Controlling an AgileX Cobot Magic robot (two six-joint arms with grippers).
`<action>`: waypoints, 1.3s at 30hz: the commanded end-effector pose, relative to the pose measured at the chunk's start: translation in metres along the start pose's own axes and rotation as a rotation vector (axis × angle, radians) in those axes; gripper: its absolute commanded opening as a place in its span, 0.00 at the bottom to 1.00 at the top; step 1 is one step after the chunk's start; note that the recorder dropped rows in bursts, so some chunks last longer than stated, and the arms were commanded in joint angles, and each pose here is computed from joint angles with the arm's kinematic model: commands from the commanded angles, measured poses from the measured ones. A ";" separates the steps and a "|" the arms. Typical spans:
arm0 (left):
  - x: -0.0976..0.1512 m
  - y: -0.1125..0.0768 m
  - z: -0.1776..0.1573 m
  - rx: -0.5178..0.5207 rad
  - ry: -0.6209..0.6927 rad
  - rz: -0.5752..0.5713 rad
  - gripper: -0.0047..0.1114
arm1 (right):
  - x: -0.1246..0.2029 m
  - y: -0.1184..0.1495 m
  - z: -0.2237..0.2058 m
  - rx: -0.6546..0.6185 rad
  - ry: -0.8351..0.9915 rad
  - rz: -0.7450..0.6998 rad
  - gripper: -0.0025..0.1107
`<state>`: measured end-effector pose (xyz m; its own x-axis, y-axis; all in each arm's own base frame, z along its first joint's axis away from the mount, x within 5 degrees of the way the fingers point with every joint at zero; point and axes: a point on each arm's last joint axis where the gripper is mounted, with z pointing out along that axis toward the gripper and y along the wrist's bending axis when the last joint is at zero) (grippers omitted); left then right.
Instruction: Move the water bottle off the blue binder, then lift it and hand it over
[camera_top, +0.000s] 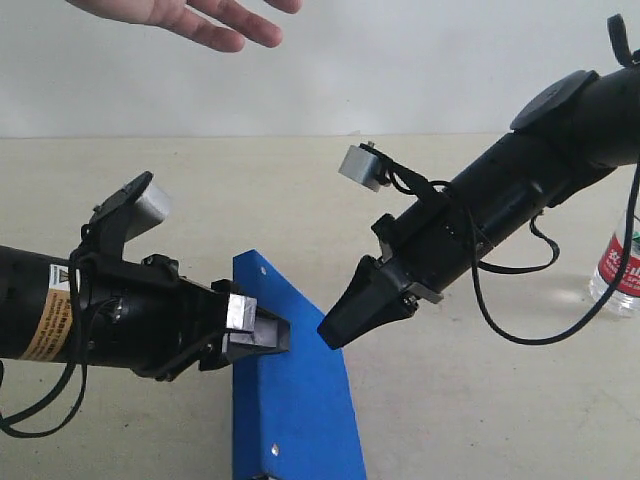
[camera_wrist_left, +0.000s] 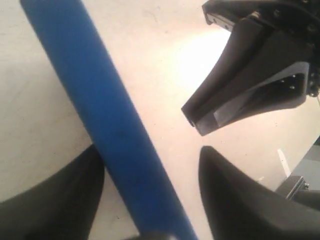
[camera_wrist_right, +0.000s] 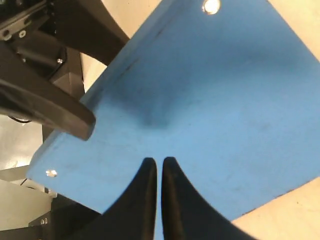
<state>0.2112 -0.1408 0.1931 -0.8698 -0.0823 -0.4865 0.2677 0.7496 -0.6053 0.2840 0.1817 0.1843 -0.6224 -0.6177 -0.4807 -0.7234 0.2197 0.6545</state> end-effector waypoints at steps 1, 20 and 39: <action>-0.002 0.002 0.001 -0.028 -0.014 -0.003 0.44 | -0.002 0.005 -0.003 -0.004 -0.006 -0.026 0.02; -0.016 -0.010 -0.033 -0.084 -0.195 0.219 0.08 | -0.019 0.048 -0.056 0.385 -0.120 -0.069 0.02; 0.026 -0.011 -0.107 -0.100 -0.457 0.264 0.08 | 0.049 0.257 -0.215 1.288 -0.817 -0.320 0.02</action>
<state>0.1521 -0.0894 0.2597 -0.5260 -0.1303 -0.8404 0.4123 0.8252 -0.3860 0.1591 0.0669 0.4381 -0.1458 -0.3058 -0.9409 -0.4739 0.8564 -0.2049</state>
